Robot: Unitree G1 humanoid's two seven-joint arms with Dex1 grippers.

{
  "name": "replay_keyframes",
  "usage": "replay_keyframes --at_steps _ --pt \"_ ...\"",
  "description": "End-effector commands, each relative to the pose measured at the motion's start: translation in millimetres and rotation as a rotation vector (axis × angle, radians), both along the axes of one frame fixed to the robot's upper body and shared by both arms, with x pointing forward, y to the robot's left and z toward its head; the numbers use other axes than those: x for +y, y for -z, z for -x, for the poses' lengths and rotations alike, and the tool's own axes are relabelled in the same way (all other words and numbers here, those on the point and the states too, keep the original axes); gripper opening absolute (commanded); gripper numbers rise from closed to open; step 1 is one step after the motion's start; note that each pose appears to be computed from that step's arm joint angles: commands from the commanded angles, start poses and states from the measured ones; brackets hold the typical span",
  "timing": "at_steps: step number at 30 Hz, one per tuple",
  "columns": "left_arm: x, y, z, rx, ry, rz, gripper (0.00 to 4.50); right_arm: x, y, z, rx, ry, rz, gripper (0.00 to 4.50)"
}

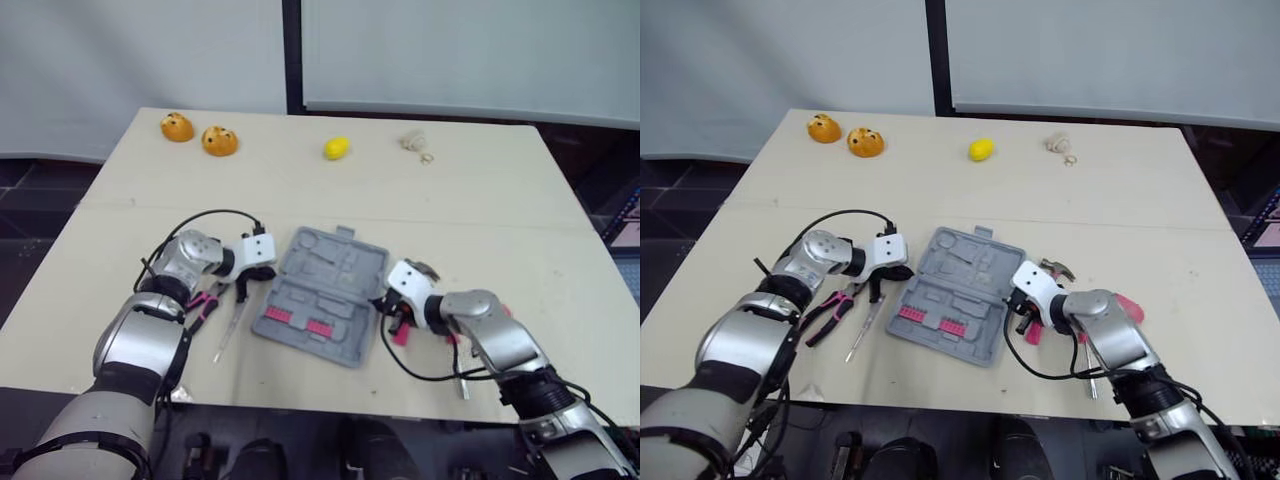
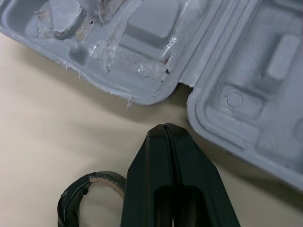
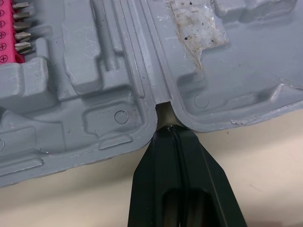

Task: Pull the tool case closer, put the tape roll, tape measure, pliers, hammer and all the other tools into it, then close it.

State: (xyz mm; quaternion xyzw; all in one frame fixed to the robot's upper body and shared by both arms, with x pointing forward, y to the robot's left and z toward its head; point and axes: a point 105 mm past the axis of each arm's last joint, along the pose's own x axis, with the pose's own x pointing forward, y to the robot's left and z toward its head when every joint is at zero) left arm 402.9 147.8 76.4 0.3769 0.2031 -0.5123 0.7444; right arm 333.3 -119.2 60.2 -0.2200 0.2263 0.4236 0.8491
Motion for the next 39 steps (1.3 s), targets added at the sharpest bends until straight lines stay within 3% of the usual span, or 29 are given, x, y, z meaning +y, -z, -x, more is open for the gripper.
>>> replay_keyframes --at_steps 1,14,29,39 --pt "-15 5 8 0.055 0.064 0.031 0.01 9 -10 -3 -0.046 -0.026 -0.011 0.03" --pt "-13 31 46 0.162 0.195 0.068 0.01 6 -6 14 -0.008 -0.049 -0.021 0.03" --pt "-11 46 115 0.231 0.199 0.102 0.01 13 3 52 0.084 -0.123 -0.047 0.03" --pt "-9 52 131 0.275 0.178 0.090 0.01 17 12 77 0.144 -0.141 -0.054 0.03"
